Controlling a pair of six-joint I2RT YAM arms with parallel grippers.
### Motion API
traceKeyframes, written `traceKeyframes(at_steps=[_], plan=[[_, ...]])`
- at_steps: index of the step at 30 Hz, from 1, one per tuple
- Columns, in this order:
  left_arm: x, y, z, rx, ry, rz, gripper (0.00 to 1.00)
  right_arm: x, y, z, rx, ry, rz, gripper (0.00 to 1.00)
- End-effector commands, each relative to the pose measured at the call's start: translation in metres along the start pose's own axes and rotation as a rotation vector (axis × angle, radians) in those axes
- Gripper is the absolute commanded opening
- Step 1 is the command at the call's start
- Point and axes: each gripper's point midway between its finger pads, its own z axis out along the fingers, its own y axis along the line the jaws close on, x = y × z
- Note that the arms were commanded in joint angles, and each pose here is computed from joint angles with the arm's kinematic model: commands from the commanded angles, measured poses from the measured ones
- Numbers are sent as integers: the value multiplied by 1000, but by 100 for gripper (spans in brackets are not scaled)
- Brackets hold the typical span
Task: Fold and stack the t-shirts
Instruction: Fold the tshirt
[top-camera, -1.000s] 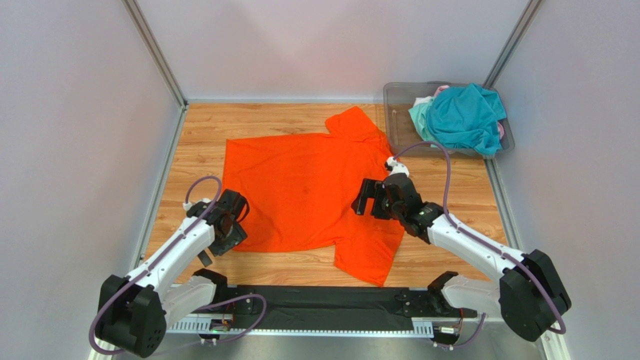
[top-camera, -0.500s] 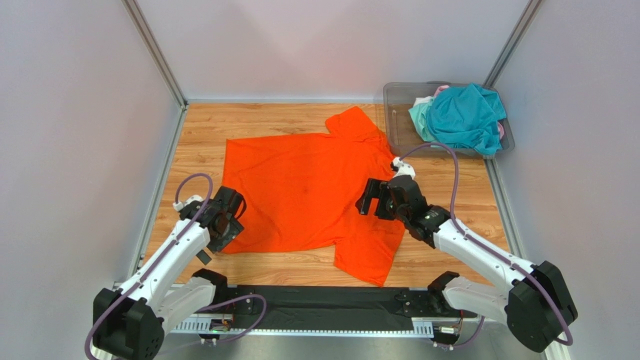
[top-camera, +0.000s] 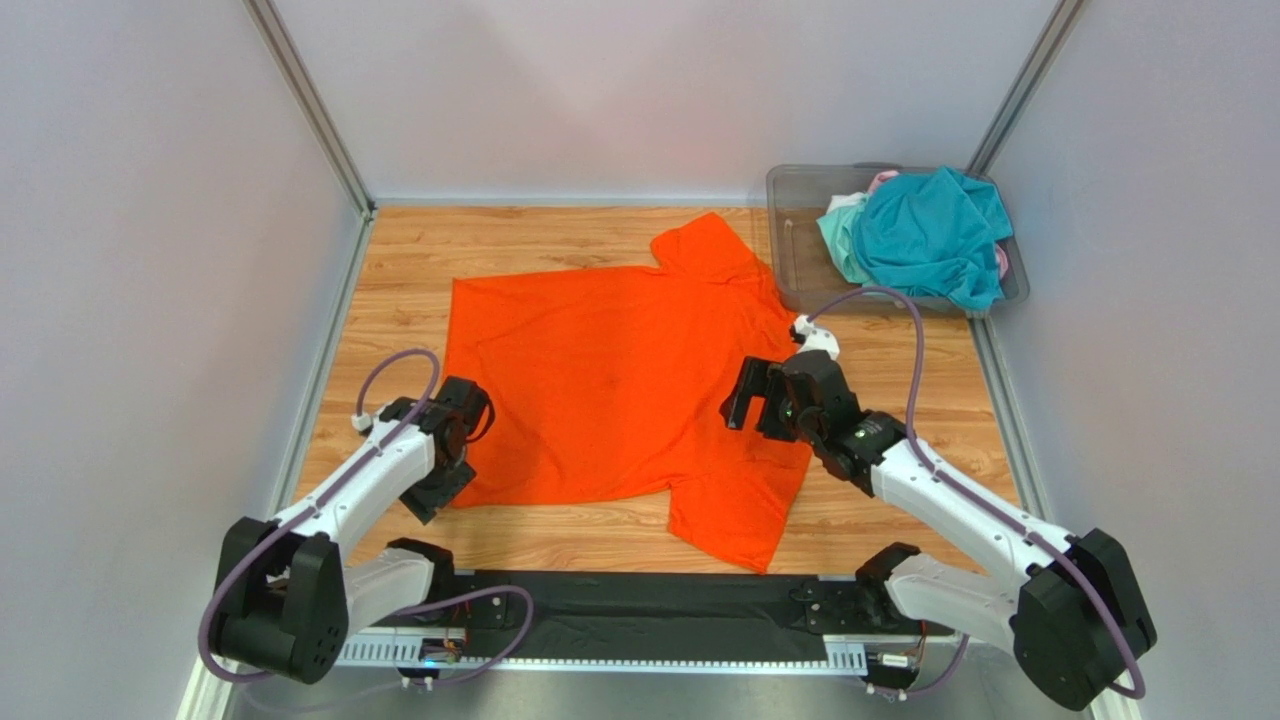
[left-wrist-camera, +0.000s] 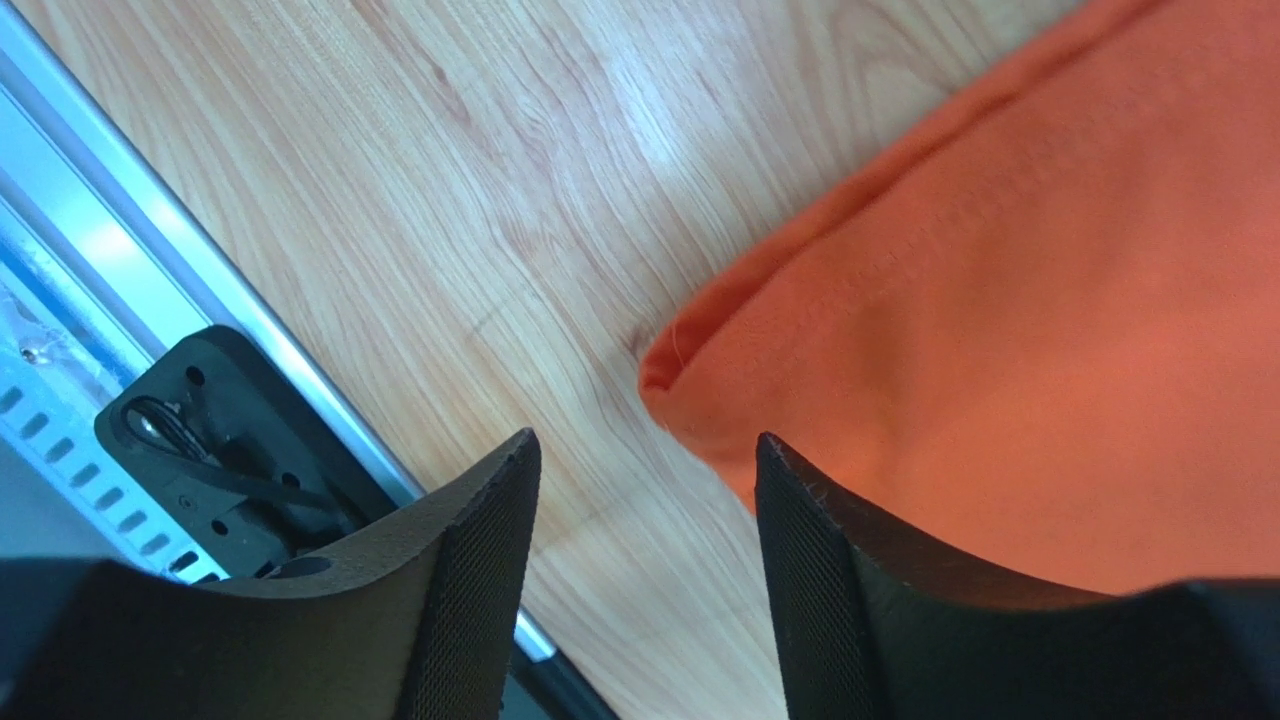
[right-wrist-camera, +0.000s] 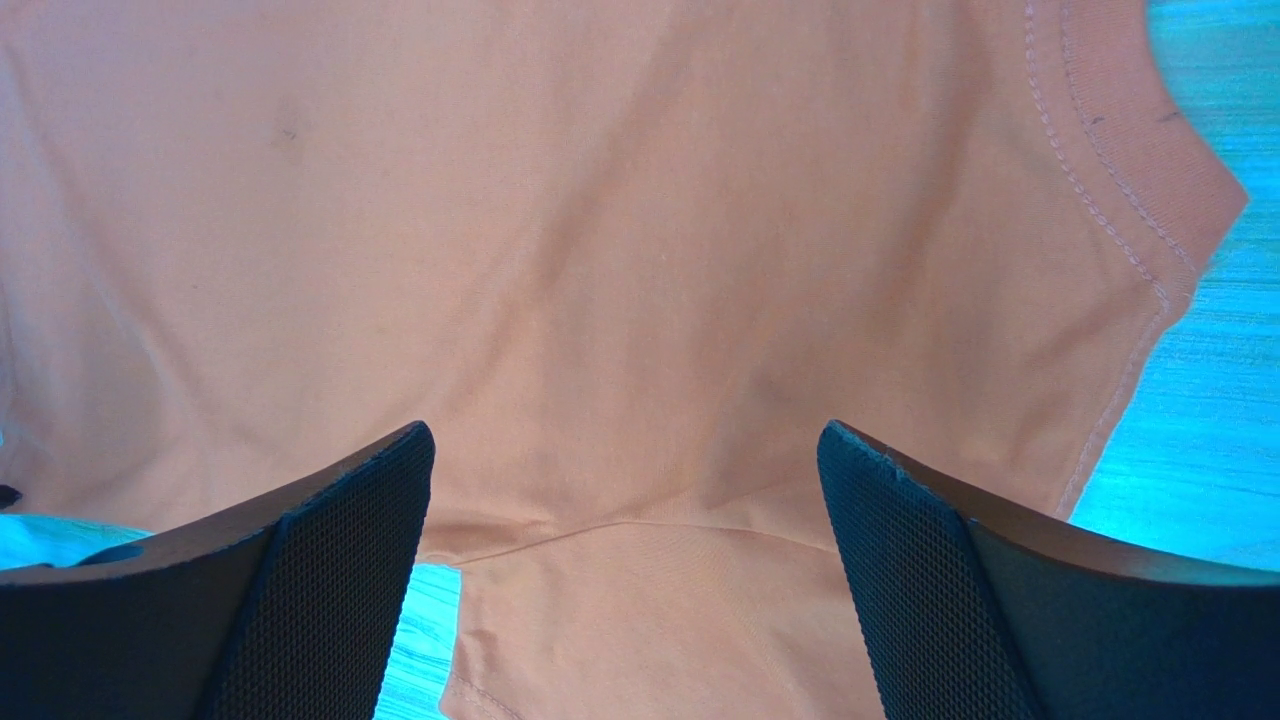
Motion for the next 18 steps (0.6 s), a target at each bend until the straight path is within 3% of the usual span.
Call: traceKeyframes(at_steps=[1,7,10,15,16,17,18], plan=[[0,-5,11,9,20,-22,59,-4,-6,0,22,-28,8,100],[0,-15,12,35,41,-12,58,-4,-7,0,24,-22,10,100],[-1,-18,13,34,43,-1,49,0,-9,-1,29,-9,8,100],[-2,-20,13,31,48,12,27,8,-18,-11,59,16,8,100],[-3,-20,13,28,48,17,19,7,-20,-13,70,9,16,100],[-3,-20,13,29,47,18,3,9,-21,-16,72,13,17,100],[-3,-20,13,29,49,18,0,13,-22,-21,66,30,21,100]])
